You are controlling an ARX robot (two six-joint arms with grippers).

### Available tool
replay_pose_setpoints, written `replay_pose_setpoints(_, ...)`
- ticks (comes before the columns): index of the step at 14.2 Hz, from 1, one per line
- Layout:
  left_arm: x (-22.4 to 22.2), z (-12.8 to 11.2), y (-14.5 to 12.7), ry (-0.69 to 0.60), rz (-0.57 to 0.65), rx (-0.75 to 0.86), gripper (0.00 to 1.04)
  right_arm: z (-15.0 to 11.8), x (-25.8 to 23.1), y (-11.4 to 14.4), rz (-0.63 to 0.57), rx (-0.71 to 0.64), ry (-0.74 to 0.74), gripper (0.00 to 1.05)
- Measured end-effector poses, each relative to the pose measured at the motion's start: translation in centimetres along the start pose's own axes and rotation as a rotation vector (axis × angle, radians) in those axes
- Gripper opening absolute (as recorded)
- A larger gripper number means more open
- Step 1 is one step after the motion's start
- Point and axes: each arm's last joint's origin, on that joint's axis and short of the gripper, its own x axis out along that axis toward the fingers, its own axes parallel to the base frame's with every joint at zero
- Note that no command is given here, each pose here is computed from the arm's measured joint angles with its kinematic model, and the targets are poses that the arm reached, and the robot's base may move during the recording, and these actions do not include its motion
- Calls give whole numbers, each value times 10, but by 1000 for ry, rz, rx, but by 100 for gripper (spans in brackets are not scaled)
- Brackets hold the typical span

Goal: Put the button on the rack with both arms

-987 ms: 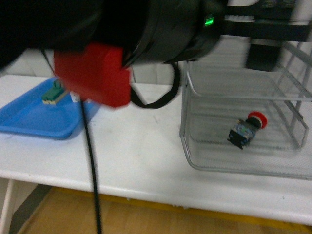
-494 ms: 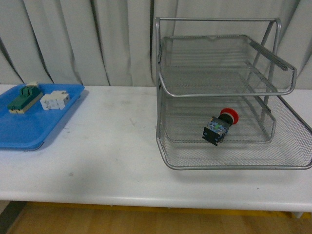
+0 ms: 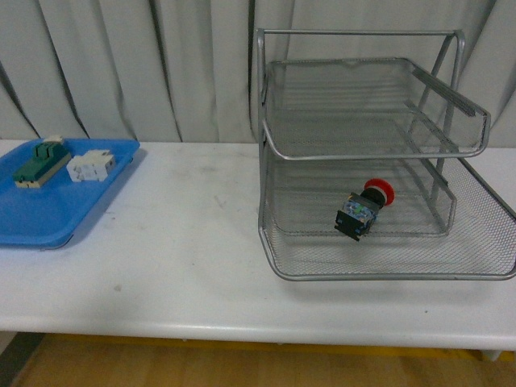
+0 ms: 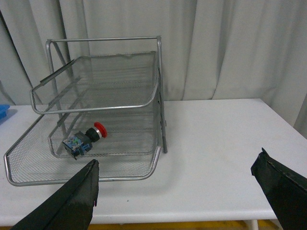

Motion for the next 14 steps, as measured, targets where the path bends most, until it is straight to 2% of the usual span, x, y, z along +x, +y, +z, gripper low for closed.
replay_pose_setpoints(2, -8, -5, 12, -25, 1, -1, 2, 0, 0, 0, 0, 0, -1, 98)
replay_pose_setpoints(4, -13, -12, 12, 11, -4, 0, 2, 0, 0, 0, 1, 0, 0, 98)
replay_pose_setpoints(14, -34, -6, 12, -22, -6, 0, 2, 0, 0, 0, 0, 0, 0, 98)
